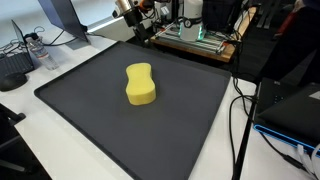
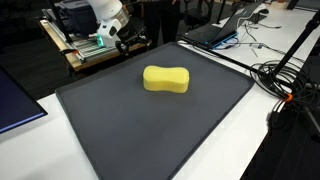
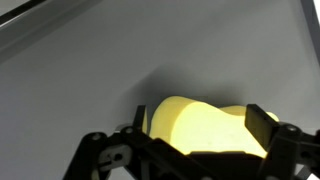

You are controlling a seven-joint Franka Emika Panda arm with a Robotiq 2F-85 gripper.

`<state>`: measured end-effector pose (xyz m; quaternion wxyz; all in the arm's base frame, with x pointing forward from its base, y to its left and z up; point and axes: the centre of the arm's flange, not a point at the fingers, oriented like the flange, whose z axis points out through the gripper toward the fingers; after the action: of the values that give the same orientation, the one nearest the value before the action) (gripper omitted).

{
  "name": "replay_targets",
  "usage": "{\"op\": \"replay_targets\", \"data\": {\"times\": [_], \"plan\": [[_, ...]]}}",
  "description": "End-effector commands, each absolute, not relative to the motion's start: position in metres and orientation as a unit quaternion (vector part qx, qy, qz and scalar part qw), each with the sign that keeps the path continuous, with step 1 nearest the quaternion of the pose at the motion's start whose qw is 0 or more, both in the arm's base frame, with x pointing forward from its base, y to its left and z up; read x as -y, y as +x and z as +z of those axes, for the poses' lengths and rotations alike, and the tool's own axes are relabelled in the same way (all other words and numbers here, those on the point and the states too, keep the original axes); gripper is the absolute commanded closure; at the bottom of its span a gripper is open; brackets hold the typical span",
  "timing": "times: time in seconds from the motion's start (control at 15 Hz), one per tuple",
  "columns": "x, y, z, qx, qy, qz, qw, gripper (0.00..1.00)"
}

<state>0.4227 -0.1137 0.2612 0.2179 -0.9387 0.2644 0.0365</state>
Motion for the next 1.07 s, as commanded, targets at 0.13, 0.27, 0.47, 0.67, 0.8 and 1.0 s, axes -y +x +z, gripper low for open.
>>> {"op": "replay_targets", "data": {"times": [0.13,0.27,0.47,0.67,0.8,1.0], "plan": [[0.068,0.423,0.309,-0.218,-0.962,0.043,0.158,0.0],[0.048,0.431,0.328,-0.197,-0.971,0.035,0.133,0.0],[0.008,0.446,0.353,-0.146,-0.984,0.023,0.098,0.0],[-0.035,0.461,0.373,-0.091,-0.994,0.022,0.065,0.0],[-0.058,0.476,0.38,-0.063,-0.996,0.022,0.052,0.0],[-0.087,0.496,0.388,-0.039,-0.998,0.021,0.035,0.0]]}}
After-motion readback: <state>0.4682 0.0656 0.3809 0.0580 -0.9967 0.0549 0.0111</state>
